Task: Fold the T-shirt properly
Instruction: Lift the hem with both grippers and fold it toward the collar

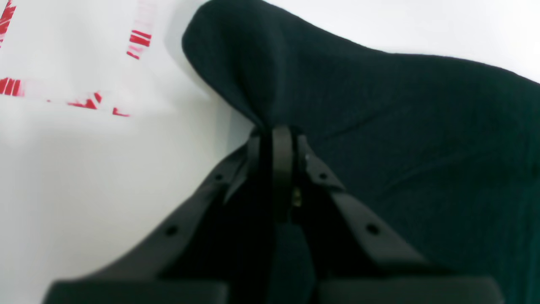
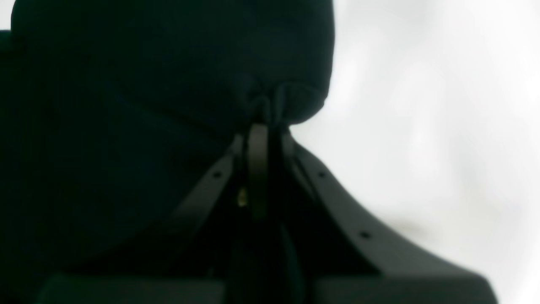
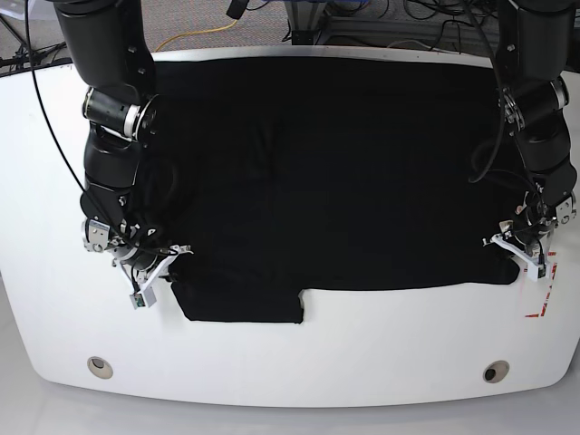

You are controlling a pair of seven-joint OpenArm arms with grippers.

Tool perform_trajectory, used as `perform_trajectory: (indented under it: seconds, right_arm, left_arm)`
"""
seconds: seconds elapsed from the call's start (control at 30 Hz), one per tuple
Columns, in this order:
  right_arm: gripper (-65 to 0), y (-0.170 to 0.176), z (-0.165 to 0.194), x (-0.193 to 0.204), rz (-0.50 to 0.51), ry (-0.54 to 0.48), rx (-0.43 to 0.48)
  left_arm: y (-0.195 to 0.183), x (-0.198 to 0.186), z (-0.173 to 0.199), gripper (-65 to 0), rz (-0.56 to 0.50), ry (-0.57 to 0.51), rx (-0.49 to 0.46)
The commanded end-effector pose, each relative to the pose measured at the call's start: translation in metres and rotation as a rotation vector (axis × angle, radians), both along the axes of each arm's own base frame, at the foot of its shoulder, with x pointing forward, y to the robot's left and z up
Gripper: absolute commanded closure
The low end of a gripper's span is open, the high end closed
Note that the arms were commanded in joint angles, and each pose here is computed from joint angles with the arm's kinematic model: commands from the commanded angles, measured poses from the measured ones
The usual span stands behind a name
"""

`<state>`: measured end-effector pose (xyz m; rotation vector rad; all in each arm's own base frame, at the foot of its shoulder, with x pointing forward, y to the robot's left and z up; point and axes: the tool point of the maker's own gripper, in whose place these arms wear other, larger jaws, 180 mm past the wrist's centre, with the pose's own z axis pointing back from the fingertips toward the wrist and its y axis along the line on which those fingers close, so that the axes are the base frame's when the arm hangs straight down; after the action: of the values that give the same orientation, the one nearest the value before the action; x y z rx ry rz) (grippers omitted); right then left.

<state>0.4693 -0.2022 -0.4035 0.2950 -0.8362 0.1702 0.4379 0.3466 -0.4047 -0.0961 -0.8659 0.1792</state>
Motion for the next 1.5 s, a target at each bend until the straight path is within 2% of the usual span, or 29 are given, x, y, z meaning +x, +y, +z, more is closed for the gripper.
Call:
perform_trajectory:
  seconds: [0.0, 0.3, 0.6, 0.8, 1.0, 1.17, 1.47]
  right_arm:
    - [0.0, -0.016, 0.044, 0.026, -0.014, -0.105, -0.028]
    - [0.0, -0.03, 0.077, 0.032, 0.007, -0.128, -0.134]
    - [0.0, -0.048, 0.098, 0.017, 0.0, -0.112, -0.272]
    - [0.0, -0.059, 0.101, -0.009, -0.006, -0.08, -0.379]
    - [0.0, -0.07, 0.105, -0.044, -0.023, -0.047, -0.493]
    - [0.0, -0.07, 0.104, -0.076, -0.027, -0.009, -0.568]
    - [0.0, -0.07, 0.108, -0.122, -0.024, 0.018, -0.664]
  left_arm:
    - [0.015, 0.019, 0.037, 0.0, 0.0, -0.08, 0.067]
    - [0.017, 0.026, 0.064, 0.0, -0.034, -0.114, 0.121]
    - [0.013, 0.004, 0.078, 0.0, -0.127, -0.152, 0.239]
    - [0.012, -0.018, 0.086, 0.0, -0.153, -0.152, 0.31]
    - [0.006, -0.044, 0.103, 0.0, -0.174, -0.185, 0.293]
    - [-0.007, -0.068, 0.111, 0.0, -0.214, -0.172, 0.315]
    - [0.001, -0.111, 0.113, 0.0, -0.187, -0.112, 0.291]
